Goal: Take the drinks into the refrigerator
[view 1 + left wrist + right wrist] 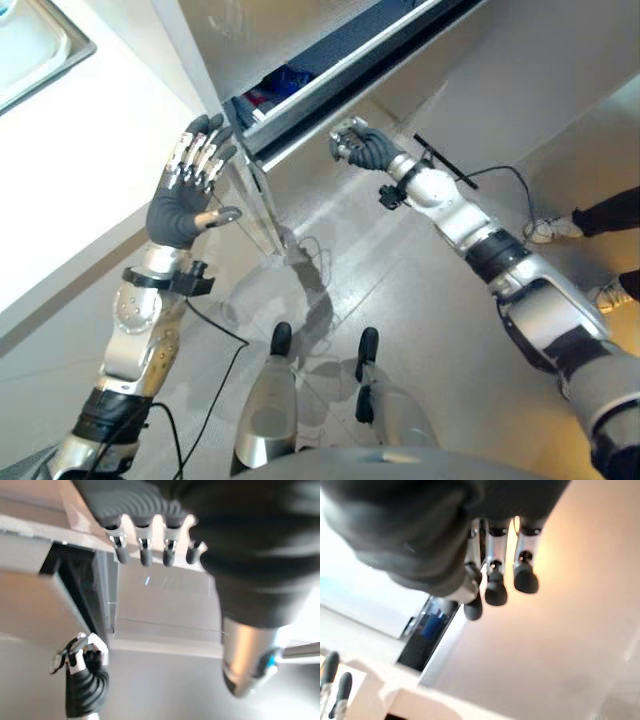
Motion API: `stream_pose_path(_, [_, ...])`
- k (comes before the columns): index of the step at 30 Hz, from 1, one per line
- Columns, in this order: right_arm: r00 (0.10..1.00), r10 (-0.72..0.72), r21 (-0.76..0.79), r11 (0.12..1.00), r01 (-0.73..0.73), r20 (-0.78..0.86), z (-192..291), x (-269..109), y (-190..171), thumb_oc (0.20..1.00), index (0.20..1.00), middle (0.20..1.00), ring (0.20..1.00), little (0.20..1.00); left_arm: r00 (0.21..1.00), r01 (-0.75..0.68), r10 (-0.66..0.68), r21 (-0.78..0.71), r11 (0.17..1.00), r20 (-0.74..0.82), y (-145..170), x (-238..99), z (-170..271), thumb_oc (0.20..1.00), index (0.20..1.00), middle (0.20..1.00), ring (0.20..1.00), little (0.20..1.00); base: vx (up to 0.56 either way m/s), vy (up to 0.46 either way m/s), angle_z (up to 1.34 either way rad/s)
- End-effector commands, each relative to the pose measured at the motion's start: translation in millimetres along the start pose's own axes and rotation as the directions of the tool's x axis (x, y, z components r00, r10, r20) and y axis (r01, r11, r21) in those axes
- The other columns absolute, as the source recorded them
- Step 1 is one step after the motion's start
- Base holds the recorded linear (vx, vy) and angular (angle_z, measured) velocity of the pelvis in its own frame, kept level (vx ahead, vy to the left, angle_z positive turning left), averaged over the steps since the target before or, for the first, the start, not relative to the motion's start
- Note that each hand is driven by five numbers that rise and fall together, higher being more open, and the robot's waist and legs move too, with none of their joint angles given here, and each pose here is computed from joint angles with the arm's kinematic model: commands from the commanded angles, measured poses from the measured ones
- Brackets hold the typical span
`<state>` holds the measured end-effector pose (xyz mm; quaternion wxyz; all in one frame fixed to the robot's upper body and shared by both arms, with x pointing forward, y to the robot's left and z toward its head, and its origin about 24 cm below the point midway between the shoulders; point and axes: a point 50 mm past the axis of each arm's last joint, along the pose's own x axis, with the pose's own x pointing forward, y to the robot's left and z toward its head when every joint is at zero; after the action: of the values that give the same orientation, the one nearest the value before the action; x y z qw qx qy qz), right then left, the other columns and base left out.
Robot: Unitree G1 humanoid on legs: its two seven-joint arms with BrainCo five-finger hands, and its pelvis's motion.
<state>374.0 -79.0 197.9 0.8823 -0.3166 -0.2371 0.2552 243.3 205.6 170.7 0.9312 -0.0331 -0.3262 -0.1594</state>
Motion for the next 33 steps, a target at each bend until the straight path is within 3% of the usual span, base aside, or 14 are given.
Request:
stream_pose_path(1, [0.993, -0.027, 0.022, 0.999, 0.025, 0.113, 21, 5, -7, 0.200, 0.200, 0.200, 0.200, 0.200, 0.988, 0.064, -0.067, 0.026, 0.998, 0.140, -7, 6, 26, 1.000, 1.000, 1.000, 1.000, 1.000, -0.02, 0.023, -0.04])
stream_pose_path(13, [0.990, -0.106, 0.262, 0.957, 0.128, -0.093, -50, -86, 24, 0.200, 0.200, 0.200, 0.200, 0.200, 0.992, 0.031, -0.044, 0.112, 0.993, 0.119, -4, 2, 24, 1.000, 1.000, 1.000, 1.000, 1.000, -0.01, 0.010, -0.04])
stream_pose_path(16, [0.973, -0.157, 0.273, 0.941, 0.199, -0.166, -65, -120, 18, 0.200, 0.200, 0.200, 0.200, 0.200, 0.993, 0.027, -0.042, 0.131, 0.991, 0.111, -3, -1, 23, 1.000, 1.000, 1.000, 1.000, 1.000, 0.02, 0.007, -0.07])
stream_pose_path(19, [0.923, -0.290, 0.303, 0.882, 0.360, -0.251, -78, -172, 7, 0.200, 0.200, 0.200, 0.200, 0.200, 0.997, -0.008, -0.003, 0.137, 0.991, 0.080, 3, -8, 17, 1.000, 1.000, 1.000, 1.000, 1.000, 0.03, 0.009, -0.10])
stream_pose_path(23, [0.865, -0.402, 0.294, 0.824, 0.485, -0.299, -81, -208, 0, 0.200, 0.200, 0.200, 0.200, 0.200, 0.999, -0.045, 0.041, 0.146, 0.988, 0.029, 8, -19, 8, 1.000, 1.000, 1.000, 1.000, 1.000, 0.05, 0.025, -0.09])
stream_pose_path(24, [0.847, -0.432, 0.284, 0.808, 0.517, -0.310, -80, -219, -2, 0.614, 0.614, 0.614, 0.614, 0.614, 0.999, -0.052, 0.051, 0.149, 0.987, 0.008, 8, -23, 4, 1.000, 1.000, 1.000, 1.000, 1.000, 0.07, 0.033, -0.10])
stream_pose_path(25, [0.834, -0.454, 0.277, 0.796, 0.538, -0.314, -79, -227, -4, 0.947, 0.947, 0.947, 0.947, 0.947, 0.998, -0.055, 0.058, 0.165, 0.985, -0.014, 10, -26, 1, 1.000, 1.000, 1.000, 1.000, 1.000, 0.07, 0.030, -0.15])
stream_pose_path(26, [0.821, -0.473, 0.275, 0.783, 0.558, -0.320, -78, -233, -6, 1.000, 1.000, 1.000, 1.000, 1.000, 0.998, -0.059, 0.064, 0.168, 0.984, -0.025, 10, -29, -1, 1.000, 1.000, 1.000, 1.000, 1.000, 0.09, 0.044, -0.15])
stream_pose_path(28, [0.779, -0.516, 0.290, 0.731, 0.617, -0.358, -80, -251, -3, 1.000, 1.000, 1.000, 1.000, 1.000, 0.988, -0.081, 0.101, 0.164, 0.983, -0.116, 12, -41, -18, 1.000, 1.000, 1.000, 1.000, 1.000, 0.07, 0.034, -0.15])
stream_pose_path(33, [0.722, -0.478, 0.188, 0.754, 0.630, -0.500, -100, -277, 12, 1.000, 1.000, 1.000, 1.000, 1.000, 0.929, -0.090, 0.142, 0.165, 0.982, -0.341, 13, -76, -56, 1.000, 1.000, 1.000, 1.000, 1.000, 0.05, 0.019, -0.13])
